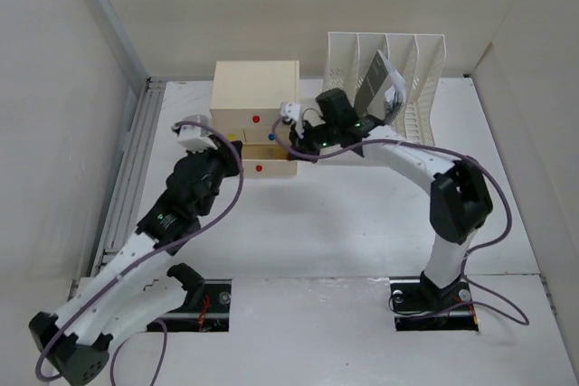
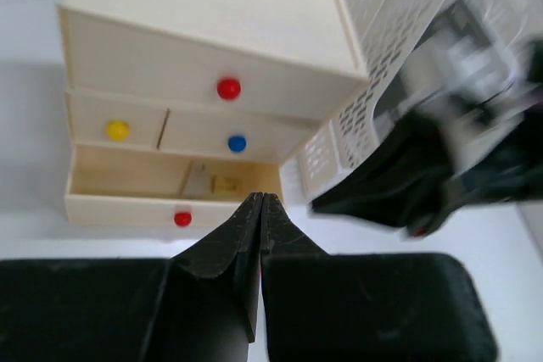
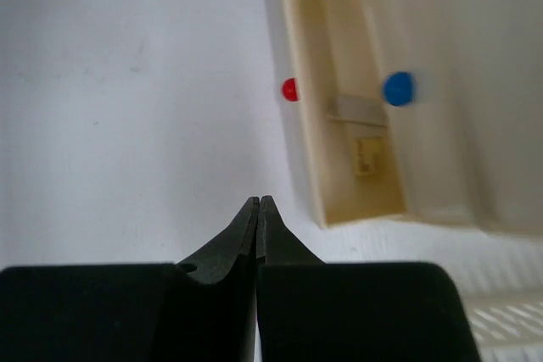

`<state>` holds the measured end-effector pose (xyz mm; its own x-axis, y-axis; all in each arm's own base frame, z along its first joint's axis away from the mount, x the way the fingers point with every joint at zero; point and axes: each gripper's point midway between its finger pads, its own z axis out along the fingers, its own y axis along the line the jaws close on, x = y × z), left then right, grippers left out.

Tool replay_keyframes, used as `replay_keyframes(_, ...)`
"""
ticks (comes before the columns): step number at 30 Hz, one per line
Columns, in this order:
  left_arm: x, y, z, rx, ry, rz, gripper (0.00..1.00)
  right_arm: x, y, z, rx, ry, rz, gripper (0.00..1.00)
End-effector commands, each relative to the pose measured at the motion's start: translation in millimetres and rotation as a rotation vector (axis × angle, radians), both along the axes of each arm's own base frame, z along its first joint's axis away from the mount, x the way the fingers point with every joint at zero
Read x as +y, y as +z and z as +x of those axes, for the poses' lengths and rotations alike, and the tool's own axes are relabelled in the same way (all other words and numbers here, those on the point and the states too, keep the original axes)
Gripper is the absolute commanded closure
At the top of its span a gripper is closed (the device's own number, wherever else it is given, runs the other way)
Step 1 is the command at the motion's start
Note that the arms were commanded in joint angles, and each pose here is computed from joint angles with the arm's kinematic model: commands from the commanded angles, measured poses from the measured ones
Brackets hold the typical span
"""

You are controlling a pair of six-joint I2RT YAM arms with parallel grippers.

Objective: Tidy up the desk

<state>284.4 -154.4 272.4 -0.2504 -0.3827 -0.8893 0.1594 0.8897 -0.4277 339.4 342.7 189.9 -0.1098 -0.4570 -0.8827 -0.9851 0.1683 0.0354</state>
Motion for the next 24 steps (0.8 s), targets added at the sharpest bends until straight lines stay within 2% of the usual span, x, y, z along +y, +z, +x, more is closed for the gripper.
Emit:
replay_keyframes(1,35.6,33.8,-11.1,-0.093,0.146,-0.081,1.00,41.7,3.4,3.1,-0.130,0.007,-0.031,1.00)
replay_keyframes(3,56.7,39.2,-17.5,-0.108,0.231,-0.099,1.00,54.0,-20.3,7.2,-0.137,-0.028,-0.109,1.00)
replay_keyframes(9,74.7,49.3,-28.8,-0.143,0.295,-0.163,1.00,64.8,-60.0,31.4,-0.227,-0.204,-0.286,1.00)
replay_keyframes(12,77.7,53.8,-32.6,-0.163,0.295,-0.184,1.00,70.5,-67.5,43.0,-0.289,-0.322,-0.327,1.00)
replay_keyframes(16,77.7,53.8,-32.6,-0.163,0.295,-0.184,1.00,52.5,-71.9,70.8,-0.406,-0.565,-0.429,1.00)
replay_keyframes(24,74.1,47.7,-30.7,-0.148,0.286,-0.180,1.00,30.5,-75.7,96.3,-0.532,-0.872,-0.496,1.00)
